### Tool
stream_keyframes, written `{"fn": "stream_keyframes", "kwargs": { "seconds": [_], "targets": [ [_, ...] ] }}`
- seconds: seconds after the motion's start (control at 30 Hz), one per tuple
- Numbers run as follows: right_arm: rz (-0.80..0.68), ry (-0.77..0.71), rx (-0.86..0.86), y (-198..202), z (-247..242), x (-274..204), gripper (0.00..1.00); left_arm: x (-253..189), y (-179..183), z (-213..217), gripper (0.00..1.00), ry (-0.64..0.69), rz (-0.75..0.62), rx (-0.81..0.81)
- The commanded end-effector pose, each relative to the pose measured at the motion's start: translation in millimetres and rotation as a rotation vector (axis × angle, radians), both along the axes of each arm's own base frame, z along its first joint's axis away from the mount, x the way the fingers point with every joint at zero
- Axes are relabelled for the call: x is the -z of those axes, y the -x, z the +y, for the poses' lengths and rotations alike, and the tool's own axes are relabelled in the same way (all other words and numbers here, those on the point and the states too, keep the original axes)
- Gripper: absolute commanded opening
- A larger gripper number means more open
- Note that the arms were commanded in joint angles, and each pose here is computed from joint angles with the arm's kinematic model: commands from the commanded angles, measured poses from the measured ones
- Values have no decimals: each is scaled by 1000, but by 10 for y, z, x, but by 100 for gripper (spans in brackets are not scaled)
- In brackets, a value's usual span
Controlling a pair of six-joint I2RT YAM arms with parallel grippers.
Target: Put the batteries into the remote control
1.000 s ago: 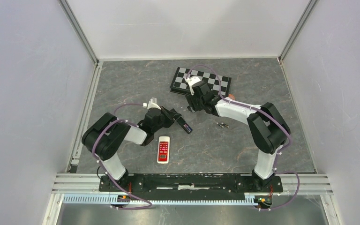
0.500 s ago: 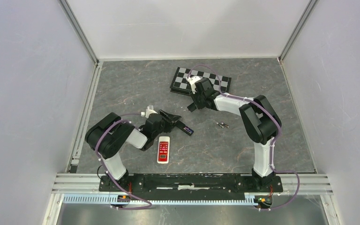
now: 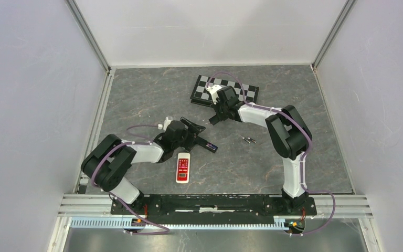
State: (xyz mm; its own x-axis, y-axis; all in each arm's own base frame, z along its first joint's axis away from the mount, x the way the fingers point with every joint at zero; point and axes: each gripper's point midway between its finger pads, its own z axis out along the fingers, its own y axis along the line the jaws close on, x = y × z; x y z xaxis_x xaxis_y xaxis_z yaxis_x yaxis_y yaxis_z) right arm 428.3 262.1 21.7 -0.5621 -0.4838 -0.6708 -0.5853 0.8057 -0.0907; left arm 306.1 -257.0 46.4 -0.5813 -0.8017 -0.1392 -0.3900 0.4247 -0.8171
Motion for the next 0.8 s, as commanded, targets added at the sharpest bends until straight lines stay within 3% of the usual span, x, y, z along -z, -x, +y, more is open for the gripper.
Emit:
{"fn": "stream_keyframes", "kwargs": {
  "seconds": [0.0,0.2,0.53,0.73,0.77],
  "targets": [
    [-4,-32,17,-27,12,-46,0,571,463,328,89,-236,246,33],
    [-43,-131,64,29,20,-307,0,568,610,420,99,-273,275,35],
    [-39,-274,113,287,8,-537,0,351,765,489,100,-292,248,68],
    [-39,-313,132,370,-18,-628,0,-304,555,441,100,-330,-17,137],
    [-25,-287,142,344,-35,-563,6,-389,512,444,100,-340,-57,143]
  ]
}}
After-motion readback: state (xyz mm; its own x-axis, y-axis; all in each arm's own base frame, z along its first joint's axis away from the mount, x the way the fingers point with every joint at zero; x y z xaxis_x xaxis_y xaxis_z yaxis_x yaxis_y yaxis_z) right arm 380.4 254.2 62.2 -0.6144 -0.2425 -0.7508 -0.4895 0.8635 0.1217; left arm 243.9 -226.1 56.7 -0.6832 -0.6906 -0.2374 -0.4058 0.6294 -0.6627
